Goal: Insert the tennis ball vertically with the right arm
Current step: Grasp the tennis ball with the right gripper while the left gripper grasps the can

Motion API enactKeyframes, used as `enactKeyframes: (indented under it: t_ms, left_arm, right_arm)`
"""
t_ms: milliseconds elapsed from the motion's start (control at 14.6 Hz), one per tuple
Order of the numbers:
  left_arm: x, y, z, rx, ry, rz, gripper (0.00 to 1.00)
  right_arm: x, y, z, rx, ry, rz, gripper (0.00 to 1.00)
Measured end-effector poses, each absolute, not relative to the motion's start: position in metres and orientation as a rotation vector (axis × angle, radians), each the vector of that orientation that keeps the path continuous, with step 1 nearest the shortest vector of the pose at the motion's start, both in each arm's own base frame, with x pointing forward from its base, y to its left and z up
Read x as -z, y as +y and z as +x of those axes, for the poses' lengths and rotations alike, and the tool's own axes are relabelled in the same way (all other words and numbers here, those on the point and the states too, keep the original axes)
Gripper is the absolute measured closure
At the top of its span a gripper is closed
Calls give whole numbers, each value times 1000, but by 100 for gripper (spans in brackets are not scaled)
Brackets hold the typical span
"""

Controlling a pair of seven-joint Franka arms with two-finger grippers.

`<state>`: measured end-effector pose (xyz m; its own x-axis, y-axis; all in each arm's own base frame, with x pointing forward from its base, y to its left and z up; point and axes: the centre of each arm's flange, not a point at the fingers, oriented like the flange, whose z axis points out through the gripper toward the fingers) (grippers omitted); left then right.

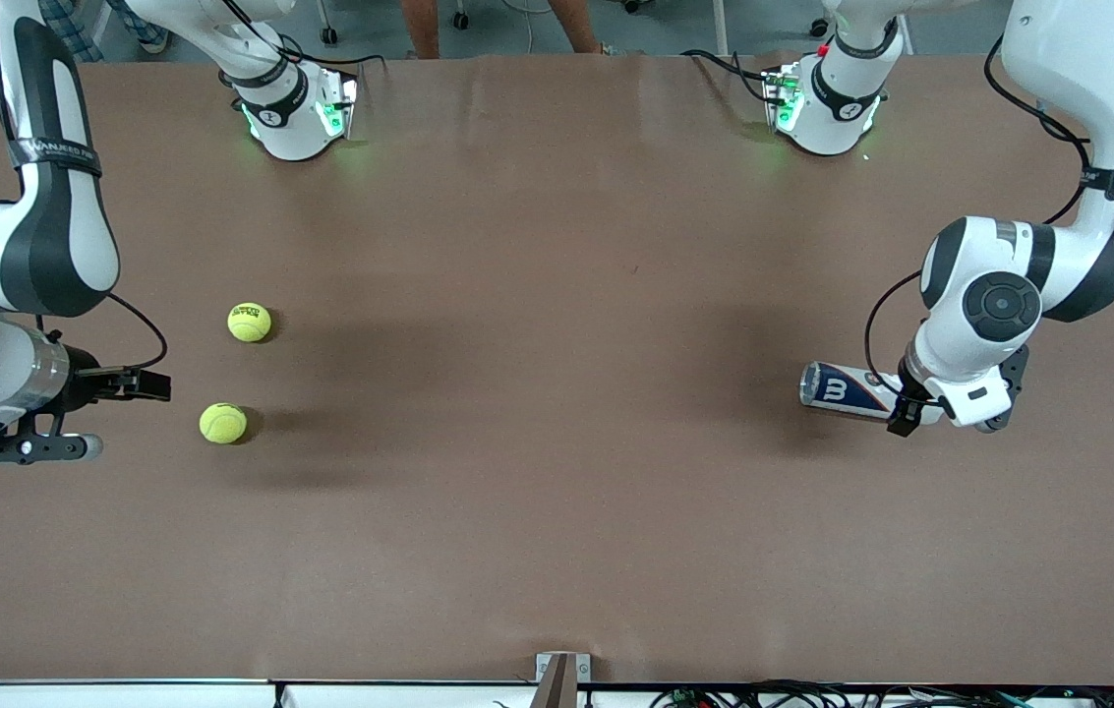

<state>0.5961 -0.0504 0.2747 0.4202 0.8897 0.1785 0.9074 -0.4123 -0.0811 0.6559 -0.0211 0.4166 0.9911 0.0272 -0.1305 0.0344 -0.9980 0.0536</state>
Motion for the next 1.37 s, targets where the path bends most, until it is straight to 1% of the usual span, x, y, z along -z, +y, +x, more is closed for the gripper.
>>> enactKeyframes:
  t_ms: [137, 274, 480, 617, 960, 1235, 1303, 1372]
  left_arm:
    - [-267, -52, 595, 182, -1615, -2466, 0]
    - [-254, -56, 595, 216, -1636, -2424, 0]
    - [-232, -61, 590, 245, -1637, -2370, 0]
    - [-220, -61, 585, 262, -1636, -2337, 0]
    - [-198, -65, 577, 297, -1649, -2288, 0]
    - [-174, -74, 570, 326, -1645, -2251, 0]
    - [-172, -75, 570, 328, -1652, -2244, 7]
    - [-172, -75, 570, 332, -1661, -2239, 16]
  right_arm:
    - [-395, -20, 661, 182, 54, 3078, 0]
    - [-363, -22, 661, 176, 53, 3077, 0]
    - [-325, -25, 654, 223, 51, 3074, 0]
    - [-307, -25, 653, 244, 51, 3073, 0]
    - [-265, -28, 659, 222, 50, 3072, 0]
    - [-240, -28, 658, 250, 52, 3069, 0]
    - [-235, -28, 658, 258, 52, 3068, 0]
    - [-230, -28, 657, 266, 52, 3067, 0]
